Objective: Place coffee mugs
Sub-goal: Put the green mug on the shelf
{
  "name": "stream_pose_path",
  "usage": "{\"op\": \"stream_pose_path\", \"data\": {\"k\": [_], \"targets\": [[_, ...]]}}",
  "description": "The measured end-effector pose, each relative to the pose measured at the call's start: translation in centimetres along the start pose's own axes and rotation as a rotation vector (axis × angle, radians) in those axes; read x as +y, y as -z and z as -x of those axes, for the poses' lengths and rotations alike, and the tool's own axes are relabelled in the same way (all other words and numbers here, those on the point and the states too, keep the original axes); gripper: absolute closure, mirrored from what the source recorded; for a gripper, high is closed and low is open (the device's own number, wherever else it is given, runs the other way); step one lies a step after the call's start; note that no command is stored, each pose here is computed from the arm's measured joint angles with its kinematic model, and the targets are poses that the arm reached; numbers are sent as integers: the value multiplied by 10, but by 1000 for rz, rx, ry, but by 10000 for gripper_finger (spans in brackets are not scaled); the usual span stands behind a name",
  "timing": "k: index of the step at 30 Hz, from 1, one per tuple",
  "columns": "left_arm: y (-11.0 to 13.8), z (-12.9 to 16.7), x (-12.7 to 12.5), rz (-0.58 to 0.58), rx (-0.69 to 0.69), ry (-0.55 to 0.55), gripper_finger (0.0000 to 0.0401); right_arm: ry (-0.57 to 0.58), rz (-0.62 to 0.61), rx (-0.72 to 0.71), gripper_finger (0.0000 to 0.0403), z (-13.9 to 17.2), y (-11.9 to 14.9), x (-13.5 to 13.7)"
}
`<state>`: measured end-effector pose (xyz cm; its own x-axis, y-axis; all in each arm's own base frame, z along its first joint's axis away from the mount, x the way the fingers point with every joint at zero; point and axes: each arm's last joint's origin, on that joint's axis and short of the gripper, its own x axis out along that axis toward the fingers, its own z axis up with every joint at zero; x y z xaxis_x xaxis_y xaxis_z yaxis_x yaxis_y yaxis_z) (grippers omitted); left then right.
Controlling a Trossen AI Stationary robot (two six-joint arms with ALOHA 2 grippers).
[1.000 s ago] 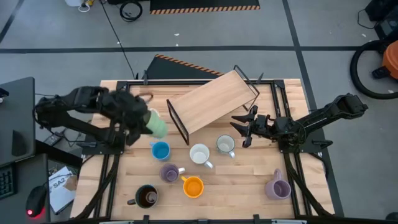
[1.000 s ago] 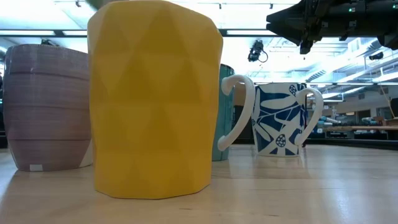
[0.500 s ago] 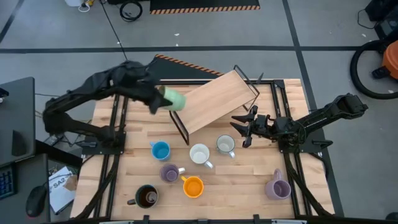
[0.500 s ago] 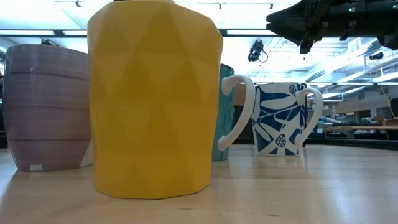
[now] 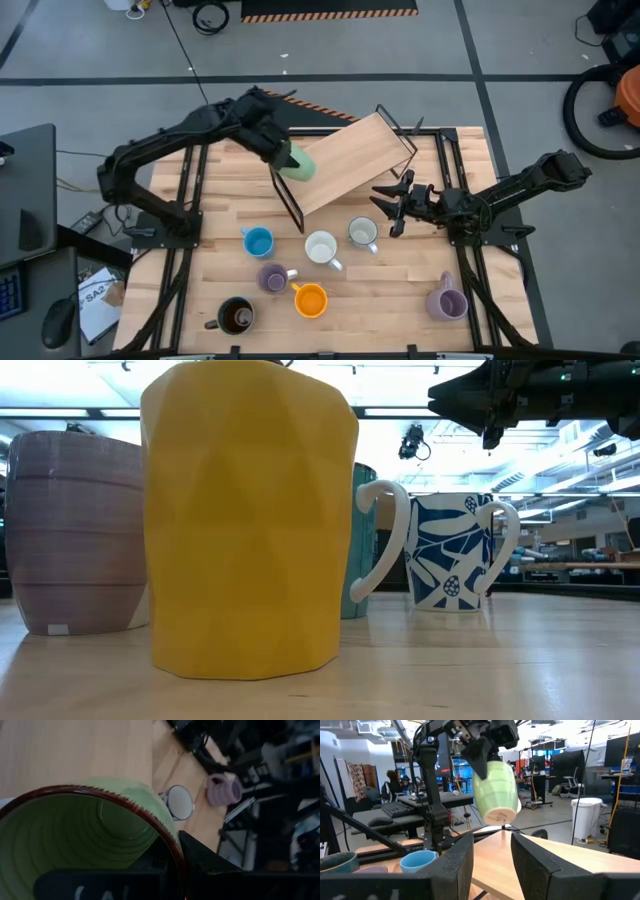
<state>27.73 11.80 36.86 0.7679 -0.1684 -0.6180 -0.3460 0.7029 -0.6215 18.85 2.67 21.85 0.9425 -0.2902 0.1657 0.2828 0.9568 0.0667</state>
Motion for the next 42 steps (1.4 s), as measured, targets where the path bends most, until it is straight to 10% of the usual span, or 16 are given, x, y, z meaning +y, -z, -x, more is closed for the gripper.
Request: {"op": "stream_pose_path", "data": {"k": [13,24,42], "targets": [[-23,34,-36,-183,-25,-105,372,3,-27,-1,265,0,0,0],[-47,2,-33,-202,200,-255,372,12,3,9,265,-2,-2,0],[-30,-50,-34,-375,427,-335,372,76,220,421,265,-39,-105,3]]}}
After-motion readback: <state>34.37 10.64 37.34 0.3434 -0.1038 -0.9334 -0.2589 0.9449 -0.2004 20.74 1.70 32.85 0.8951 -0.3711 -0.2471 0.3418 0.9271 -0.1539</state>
